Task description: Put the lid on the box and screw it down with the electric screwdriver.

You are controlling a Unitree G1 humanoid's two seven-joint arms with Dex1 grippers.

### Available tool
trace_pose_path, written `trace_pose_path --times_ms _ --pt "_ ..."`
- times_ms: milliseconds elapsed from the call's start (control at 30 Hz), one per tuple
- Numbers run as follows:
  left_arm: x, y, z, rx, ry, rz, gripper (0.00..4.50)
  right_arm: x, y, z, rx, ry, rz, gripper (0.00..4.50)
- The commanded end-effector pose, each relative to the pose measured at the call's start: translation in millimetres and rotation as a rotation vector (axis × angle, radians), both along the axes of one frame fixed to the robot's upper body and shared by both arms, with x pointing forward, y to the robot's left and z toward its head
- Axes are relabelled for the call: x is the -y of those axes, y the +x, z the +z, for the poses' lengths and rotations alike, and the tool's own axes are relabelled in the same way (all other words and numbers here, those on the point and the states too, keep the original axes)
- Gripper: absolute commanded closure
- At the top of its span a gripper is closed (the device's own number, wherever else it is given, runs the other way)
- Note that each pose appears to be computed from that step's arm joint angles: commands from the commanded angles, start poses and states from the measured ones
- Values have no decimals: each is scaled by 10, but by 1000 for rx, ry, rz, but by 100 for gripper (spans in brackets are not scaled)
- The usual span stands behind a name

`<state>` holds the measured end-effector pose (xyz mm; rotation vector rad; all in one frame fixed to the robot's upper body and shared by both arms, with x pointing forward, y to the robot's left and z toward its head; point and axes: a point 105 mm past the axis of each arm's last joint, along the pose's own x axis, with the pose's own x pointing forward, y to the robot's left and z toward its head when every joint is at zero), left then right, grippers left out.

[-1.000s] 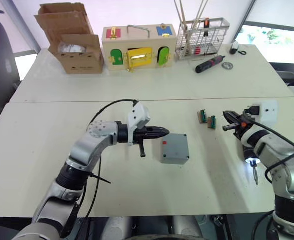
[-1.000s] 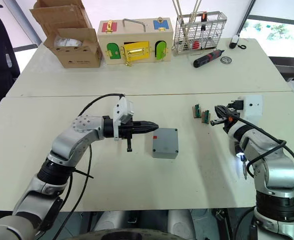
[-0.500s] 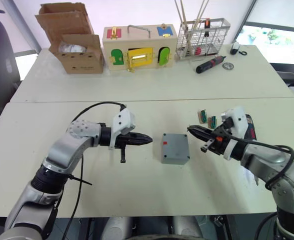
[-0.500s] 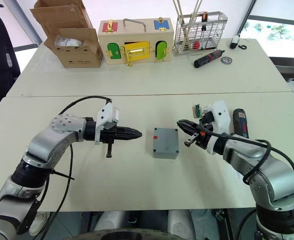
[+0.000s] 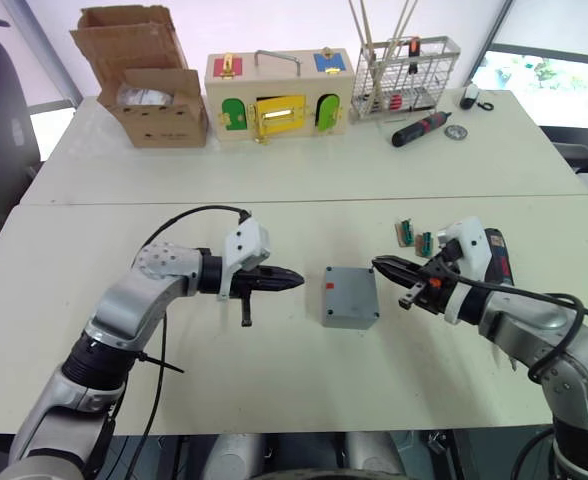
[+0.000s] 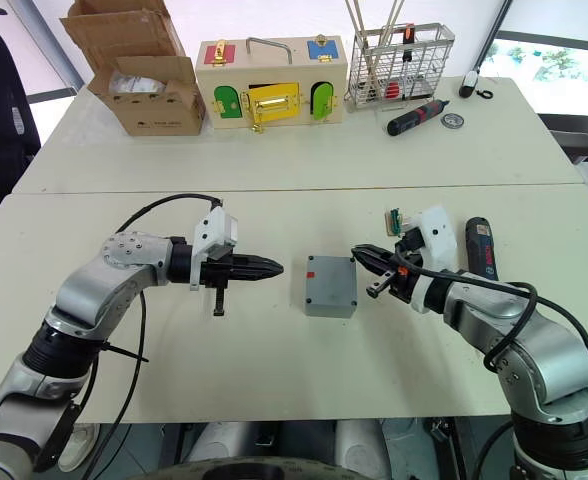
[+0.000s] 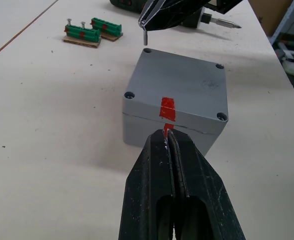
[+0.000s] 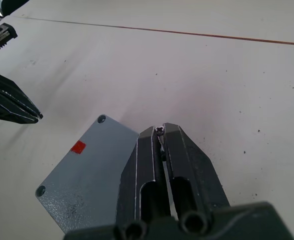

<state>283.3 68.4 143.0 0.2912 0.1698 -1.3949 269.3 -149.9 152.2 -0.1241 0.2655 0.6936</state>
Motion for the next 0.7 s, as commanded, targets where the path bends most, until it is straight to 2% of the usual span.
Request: trace_pose_path --times_ms 33,667,700 --pt "26 -30 97 42 -26 -15 450 -18 -26 41 19 -2 14 440" --pt "50 -29 99 47 -29 -11 450 -15 3 -85 -11 -19 1 440" --pt "49 -27 100 47 -29 -11 450 -9 4 -84 -8 -24 0 416"
